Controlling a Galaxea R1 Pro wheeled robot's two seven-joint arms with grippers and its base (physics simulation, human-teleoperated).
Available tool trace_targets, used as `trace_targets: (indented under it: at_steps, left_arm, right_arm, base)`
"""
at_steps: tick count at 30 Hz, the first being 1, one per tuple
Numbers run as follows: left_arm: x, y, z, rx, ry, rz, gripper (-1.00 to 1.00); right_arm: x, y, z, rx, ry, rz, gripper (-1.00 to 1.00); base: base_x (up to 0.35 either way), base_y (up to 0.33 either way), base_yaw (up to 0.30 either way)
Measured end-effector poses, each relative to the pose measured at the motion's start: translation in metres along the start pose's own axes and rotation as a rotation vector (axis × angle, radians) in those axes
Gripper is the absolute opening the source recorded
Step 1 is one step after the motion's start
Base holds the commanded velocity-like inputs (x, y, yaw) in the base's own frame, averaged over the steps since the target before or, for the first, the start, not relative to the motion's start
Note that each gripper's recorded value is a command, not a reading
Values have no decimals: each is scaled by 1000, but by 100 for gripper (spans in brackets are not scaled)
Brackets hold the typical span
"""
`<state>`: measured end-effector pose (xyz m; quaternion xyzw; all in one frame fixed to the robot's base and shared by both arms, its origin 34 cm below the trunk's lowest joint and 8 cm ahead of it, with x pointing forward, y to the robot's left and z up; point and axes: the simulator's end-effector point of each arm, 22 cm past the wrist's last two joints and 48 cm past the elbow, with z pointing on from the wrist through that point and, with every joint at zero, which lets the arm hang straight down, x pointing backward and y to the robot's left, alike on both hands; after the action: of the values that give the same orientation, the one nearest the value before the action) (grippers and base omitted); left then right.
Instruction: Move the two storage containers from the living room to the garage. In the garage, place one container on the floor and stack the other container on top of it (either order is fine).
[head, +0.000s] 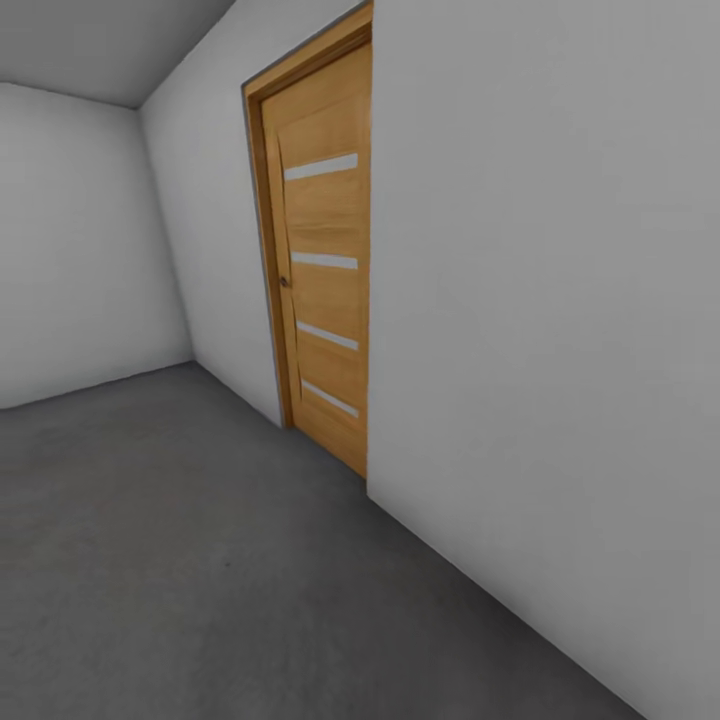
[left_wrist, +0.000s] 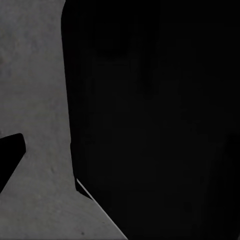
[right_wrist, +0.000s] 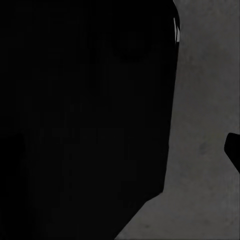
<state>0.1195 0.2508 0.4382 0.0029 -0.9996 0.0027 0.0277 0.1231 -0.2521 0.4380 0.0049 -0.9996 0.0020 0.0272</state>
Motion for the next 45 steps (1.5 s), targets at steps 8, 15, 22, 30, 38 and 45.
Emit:
trace_targets:
  at_steps: [8,15,22,30,38,45]
  left_arm:
    - [0,0,0,-1,0,0,100]
    - [0,0,0,-1,0,0,100]
    - [0,0,0,-1,0,0,100]
    - [0,1,0,-7,0,-1,100]
    - [0,2,0,-7,0,1,100]
    - [0,1,0,-3,0,0,100]
  right_arm:
    - [0,0,0,1,0,0,100]
    - [0,0,0,1,0,0,100]
    - [0,0,0,1,0,0,100]
    - [0,0,0,1,0,2,100]
    - [0,0,0,1,0,-2,100]
    - [0,0,0,0,0,-6,100]
  base:
    - [196,314,0]
    - [196,314,0]
    - [198,314,0]
    - [220,301,0]
    - [227,295,0]
    - [227,295,0]
